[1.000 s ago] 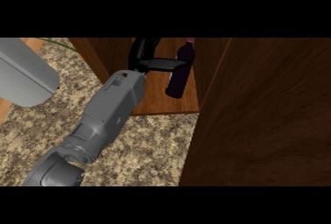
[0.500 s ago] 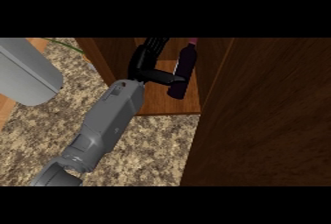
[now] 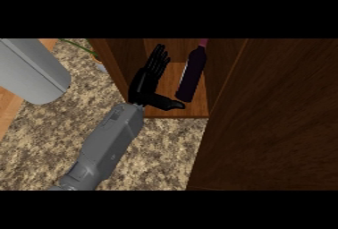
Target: Pick up the wine, place it into the cabinet and close the cabinet
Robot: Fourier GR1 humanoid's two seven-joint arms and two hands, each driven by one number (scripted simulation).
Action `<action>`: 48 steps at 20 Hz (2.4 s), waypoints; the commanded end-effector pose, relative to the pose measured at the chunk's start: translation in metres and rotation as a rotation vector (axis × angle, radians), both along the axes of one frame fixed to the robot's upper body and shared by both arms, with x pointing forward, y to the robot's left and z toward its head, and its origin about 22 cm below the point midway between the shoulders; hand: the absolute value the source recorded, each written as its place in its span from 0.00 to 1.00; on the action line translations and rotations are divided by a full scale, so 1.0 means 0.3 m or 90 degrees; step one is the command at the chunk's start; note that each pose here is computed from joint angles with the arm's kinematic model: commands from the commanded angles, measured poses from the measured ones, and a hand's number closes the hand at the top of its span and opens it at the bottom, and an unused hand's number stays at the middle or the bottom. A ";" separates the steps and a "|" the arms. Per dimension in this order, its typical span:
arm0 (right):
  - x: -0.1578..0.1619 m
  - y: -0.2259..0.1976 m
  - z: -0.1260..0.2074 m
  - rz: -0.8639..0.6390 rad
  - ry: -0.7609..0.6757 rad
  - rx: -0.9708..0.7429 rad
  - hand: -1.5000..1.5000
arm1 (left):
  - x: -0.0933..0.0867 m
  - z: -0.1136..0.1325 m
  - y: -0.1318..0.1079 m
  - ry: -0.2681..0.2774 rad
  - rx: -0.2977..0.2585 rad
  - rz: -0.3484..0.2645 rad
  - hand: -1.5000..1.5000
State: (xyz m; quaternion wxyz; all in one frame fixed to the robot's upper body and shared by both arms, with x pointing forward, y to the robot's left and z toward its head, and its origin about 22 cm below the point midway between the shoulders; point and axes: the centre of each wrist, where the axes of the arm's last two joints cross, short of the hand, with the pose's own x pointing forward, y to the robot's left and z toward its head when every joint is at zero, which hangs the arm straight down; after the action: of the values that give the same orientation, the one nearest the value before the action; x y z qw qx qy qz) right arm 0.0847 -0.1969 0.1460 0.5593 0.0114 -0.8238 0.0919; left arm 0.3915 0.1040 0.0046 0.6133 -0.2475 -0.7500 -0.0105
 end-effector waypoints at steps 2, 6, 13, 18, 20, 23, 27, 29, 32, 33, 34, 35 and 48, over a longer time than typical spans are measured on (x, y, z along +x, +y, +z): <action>-0.076 -0.003 0.136 0.024 0.012 0.077 0.00 | -0.100 -0.061 0.014 0.015 -0.022 -0.016 0.00; -0.092 -0.007 0.153 0.030 0.011 0.068 0.00 | -0.198 -0.121 0.033 0.036 -0.039 -0.001 0.00; -0.081 -0.011 0.125 0.028 0.017 0.034 0.00 | -0.329 -0.090 0.179 0.038 -0.064 -0.001 0.00; -0.076 -0.006 0.101 0.091 0.027 0.007 0.00 | -0.407 -0.062 0.301 0.030 -0.072 0.010 0.00; -0.088 -0.015 0.133 0.121 0.033 0.002 0.00 | -0.447 -0.072 0.328 0.011 -0.078 0.015 0.00; -0.103 0.000 0.120 0.199 0.065 0.012 0.00 | -0.468 -0.125 0.373 0.008 -0.061 0.043 0.00; -0.109 0.003 0.112 0.310 0.074 -0.045 1.00 | -0.462 -0.049 0.460 -0.016 -0.036 0.046 0.00; -0.115 0.002 0.109 0.343 0.068 -0.053 1.00 | -0.445 -0.059 0.536 -0.027 -0.054 0.073 0.00; -0.132 0.016 0.125 0.353 0.070 -0.040 1.00 | -0.485 -0.054 0.610 -0.030 -0.040 0.087 0.00; -0.119 0.019 0.120 0.344 0.066 -0.023 1.00 | -0.469 -0.009 0.623 -0.026 -0.035 0.088 0.00; -0.141 0.013 0.141 0.355 0.070 -0.030 1.00 | -0.501 -0.013 0.657 -0.031 -0.033 0.094 0.00; -0.123 0.013 0.155 0.356 0.051 -0.050 1.00 | -0.455 0.001 0.677 -0.037 -0.039 0.097 0.00; -0.097 0.064 0.125 0.390 0.057 -0.024 1.00 | -0.479 0.029 0.847 -0.037 -0.019 0.097 0.00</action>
State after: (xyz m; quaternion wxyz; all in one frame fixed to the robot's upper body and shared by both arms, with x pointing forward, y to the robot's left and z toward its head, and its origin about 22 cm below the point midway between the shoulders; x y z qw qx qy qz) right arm 0.0764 -0.1928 0.1446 0.5628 0.1498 -0.7407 0.3350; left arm 0.2479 0.3462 0.0140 0.5854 -0.1990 -0.7848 0.0436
